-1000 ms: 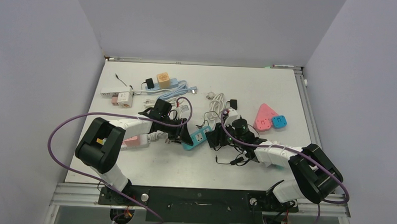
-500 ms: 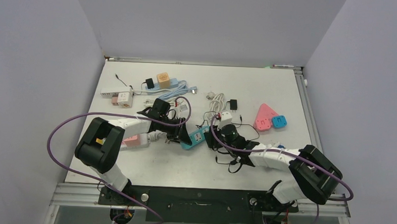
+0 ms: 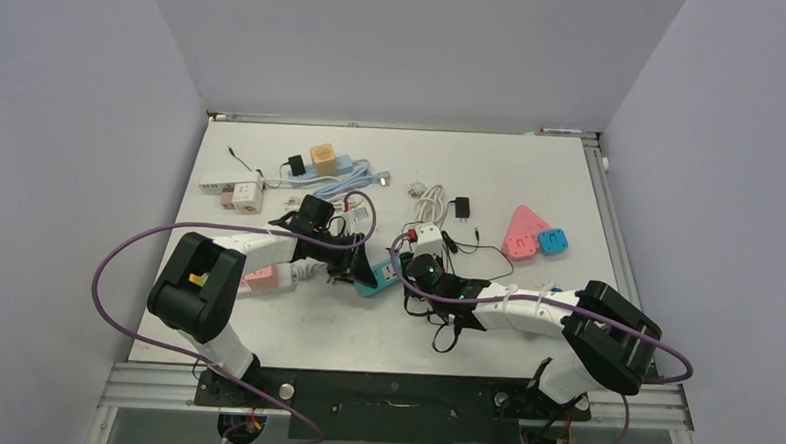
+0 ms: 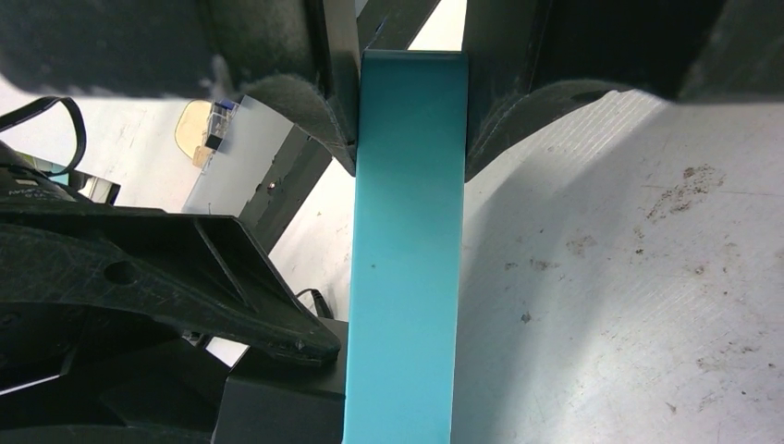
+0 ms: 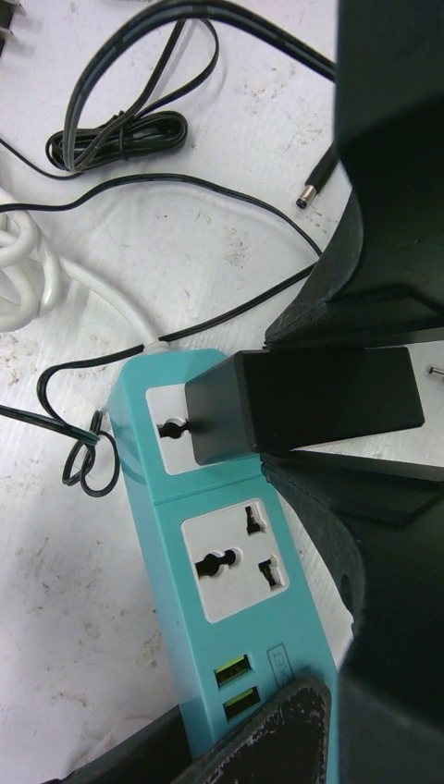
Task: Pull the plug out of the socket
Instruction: Remove the plug from the socket.
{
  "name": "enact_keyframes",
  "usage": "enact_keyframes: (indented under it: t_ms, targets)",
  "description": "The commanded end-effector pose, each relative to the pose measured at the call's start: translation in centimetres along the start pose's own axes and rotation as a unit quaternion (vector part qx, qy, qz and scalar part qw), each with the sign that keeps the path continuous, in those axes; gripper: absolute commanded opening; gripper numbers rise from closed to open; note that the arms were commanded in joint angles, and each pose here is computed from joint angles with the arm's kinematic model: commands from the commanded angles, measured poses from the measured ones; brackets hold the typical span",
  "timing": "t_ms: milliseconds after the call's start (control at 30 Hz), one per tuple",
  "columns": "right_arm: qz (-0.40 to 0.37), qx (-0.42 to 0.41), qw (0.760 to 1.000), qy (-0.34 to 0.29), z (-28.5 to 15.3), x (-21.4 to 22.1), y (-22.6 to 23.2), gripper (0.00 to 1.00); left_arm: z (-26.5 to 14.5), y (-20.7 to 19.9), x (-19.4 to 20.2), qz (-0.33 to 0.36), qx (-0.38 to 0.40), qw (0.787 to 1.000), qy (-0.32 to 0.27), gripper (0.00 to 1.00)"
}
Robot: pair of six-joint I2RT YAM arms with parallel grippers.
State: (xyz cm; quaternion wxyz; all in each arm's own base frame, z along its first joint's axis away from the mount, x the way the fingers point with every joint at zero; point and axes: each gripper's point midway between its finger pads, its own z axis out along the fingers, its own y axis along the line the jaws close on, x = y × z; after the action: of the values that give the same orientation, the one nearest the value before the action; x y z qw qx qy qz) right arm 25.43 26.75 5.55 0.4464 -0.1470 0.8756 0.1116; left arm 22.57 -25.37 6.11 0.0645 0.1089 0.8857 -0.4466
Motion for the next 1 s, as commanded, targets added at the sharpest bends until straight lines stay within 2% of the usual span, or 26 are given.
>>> enact_keyframes:
  t_ms: [0, 233, 533, 967]
  targets:
    - [-0.007, 0.033, 0.999, 0.016, 0.0, 0.8, 0.4, 0.05, -0.1, -1.0, -1.1, -0.018, 0.001, 1.000, -0.012, 0.00]
    - [0.006, 0.011, 1.000, 0.020, 0.0, 0.8, 1.1, 0.05, -0.2, -0.9, -1.3, -0.018, -0.001, 1.000, -0.015, 0.00]
    - [0.066, -0.097, 0.993, 0.023, 0.1, 0.3, 1.0, 0.05, -0.3, 0.0, -1.1, -0.015, -0.029, 0.999, -0.011, 0.00]
    - [0.089, -0.215, 0.972, 0.025, -0.8, -0.3, 0.9, 0.05, -0.4, 0.4, -1.0, -0.012, -0.040, 0.999, -0.006, 0.00]
